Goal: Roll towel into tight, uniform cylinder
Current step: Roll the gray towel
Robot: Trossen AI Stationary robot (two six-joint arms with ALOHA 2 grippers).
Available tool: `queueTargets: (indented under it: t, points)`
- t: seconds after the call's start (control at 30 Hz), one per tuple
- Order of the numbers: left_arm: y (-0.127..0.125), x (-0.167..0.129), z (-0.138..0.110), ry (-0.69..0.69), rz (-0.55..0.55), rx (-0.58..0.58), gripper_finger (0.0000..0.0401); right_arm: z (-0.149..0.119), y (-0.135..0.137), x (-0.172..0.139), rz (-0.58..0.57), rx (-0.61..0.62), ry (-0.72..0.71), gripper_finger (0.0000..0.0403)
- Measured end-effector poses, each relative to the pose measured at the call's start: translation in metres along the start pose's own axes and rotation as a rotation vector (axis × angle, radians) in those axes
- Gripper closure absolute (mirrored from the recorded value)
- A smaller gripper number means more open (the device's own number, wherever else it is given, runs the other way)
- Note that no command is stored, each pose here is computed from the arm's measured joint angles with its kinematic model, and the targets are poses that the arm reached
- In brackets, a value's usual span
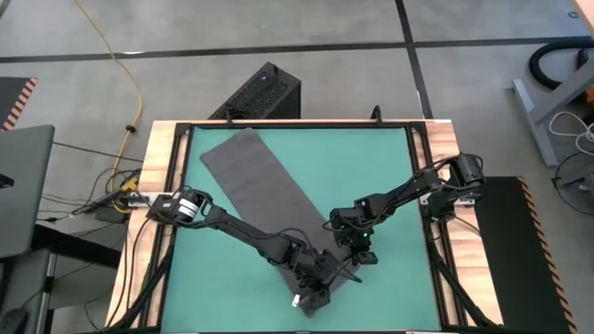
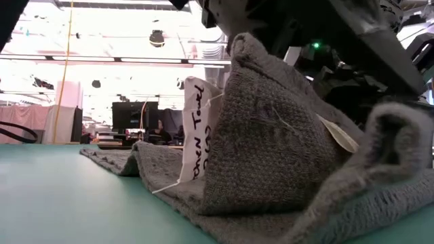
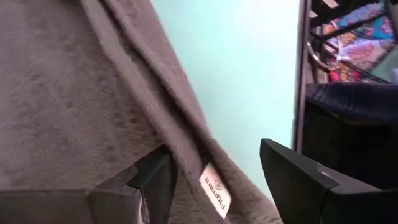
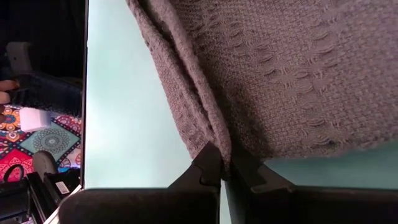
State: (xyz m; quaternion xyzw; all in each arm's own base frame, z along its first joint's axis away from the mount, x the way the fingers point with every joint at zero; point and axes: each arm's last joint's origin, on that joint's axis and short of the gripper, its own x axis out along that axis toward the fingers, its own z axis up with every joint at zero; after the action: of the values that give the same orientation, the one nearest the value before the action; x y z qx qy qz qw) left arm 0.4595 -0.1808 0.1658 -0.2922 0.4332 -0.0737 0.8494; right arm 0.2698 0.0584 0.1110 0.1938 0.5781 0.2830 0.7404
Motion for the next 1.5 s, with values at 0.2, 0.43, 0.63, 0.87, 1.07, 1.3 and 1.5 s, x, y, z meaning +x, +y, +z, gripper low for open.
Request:
queueTargets:
  t: [0.2, 0.43, 0.63, 0.87, 1.07, 1.3, 1.5]
  points:
    - [-0.008, 0.002, -0.009, -0.027, 0.046, 0.006, 0.0186, 0.000, 0.000, 0.000, 0.000, 0.000, 0.000, 0.0378]
    - [-0.019, 0.003, -0.021, -0.059, 0.081, 0.015, 0.0186, 0.000, 0.000, 0.000, 0.000, 0.059, 0.000, 0.0378]
    - [-0.015, 0.015, -0.025, -0.052, 0.077, -0.014, 0.0186, 0.000, 0.000, 0.000, 0.014, 0.112, -0.002, 0.0378]
    - [-0.011, 0.022, -0.027, -0.011, 0.034, -0.043, 0.0186, 0.004, 0.003, -0.002, 0.042, 0.131, 0.004, 0.0378]
    - [-0.008, 0.027, -0.031, 0.036, 0.015, -0.102, 0.0226, 0.011, 0.010, -0.005, 0.059, 0.114, 0.036, 0.0378]
    - [-0.007, 0.027, -0.032, 0.056, 0.007, -0.088, 0.0367, 0.018, 0.013, -0.009, 0.062, 0.078, 0.027, 0.0378]
    - [-0.004, 0.027, -0.029, 0.070, -0.006, -0.070, 0.0397, 0.024, 0.013, -0.009, 0.009, 0.033, -0.030, 0.0370]
